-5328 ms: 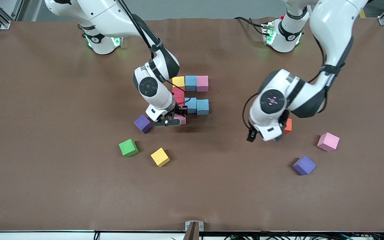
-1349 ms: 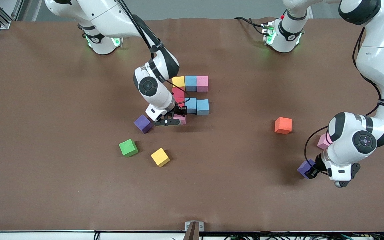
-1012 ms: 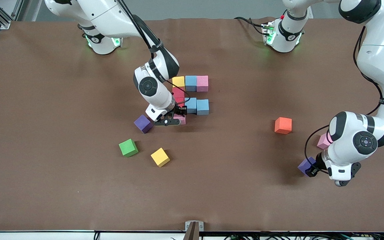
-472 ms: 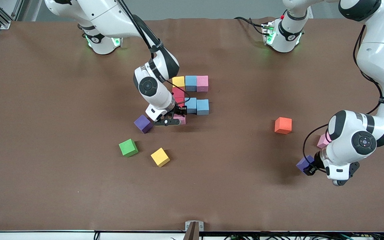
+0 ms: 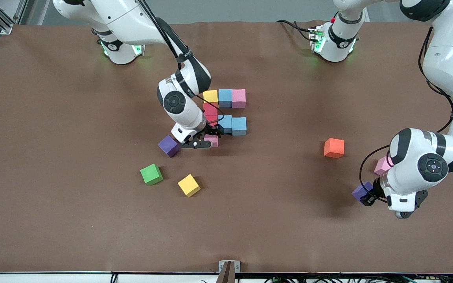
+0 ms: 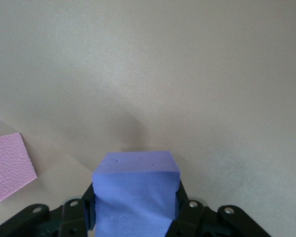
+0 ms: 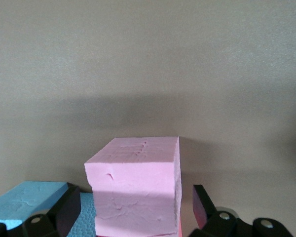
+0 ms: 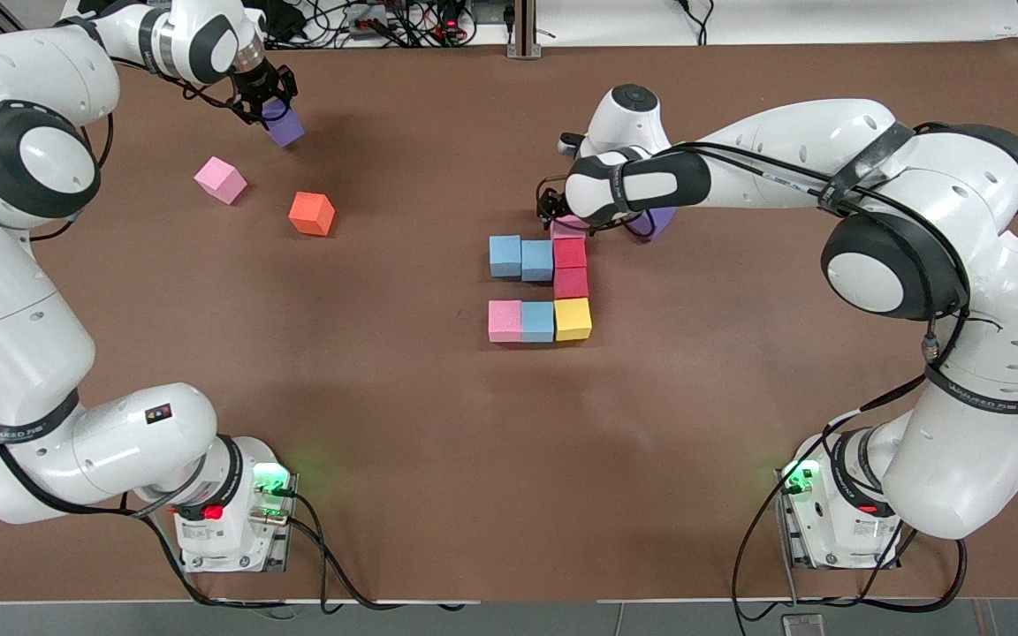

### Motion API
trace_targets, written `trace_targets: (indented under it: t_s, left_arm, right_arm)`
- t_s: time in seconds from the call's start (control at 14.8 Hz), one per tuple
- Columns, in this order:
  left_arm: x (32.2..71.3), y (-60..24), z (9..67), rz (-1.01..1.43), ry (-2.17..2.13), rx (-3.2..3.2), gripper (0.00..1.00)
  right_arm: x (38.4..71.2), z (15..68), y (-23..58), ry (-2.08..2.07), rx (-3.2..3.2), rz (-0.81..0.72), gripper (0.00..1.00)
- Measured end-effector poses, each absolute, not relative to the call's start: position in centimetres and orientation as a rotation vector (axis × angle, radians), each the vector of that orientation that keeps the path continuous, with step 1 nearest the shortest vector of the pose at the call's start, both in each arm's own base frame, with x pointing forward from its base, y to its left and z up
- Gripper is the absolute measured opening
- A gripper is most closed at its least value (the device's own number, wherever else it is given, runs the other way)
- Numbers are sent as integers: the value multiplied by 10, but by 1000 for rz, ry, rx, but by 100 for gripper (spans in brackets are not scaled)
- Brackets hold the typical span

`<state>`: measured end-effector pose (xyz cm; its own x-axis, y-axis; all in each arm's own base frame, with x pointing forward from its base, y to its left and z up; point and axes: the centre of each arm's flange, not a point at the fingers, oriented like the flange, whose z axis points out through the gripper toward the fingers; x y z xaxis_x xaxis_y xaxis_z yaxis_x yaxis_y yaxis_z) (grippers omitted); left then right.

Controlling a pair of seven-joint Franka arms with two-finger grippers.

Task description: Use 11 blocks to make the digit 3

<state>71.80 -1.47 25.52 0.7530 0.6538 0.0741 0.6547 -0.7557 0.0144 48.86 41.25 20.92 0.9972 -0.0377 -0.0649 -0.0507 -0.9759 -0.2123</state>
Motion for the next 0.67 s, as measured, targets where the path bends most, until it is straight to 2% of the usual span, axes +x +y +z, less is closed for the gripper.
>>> trace_targets:
  t_s: [0.4,0.67]
  left_arm:
    - [718,-14,255,-114,-1094,-2928,59]
    - [718,-14,255,-111,-1094,-2926,59]
  right_arm:
    - [496,222,419,104,-2903,60,100]
    - [505,241,421,108,-2905,114,100]
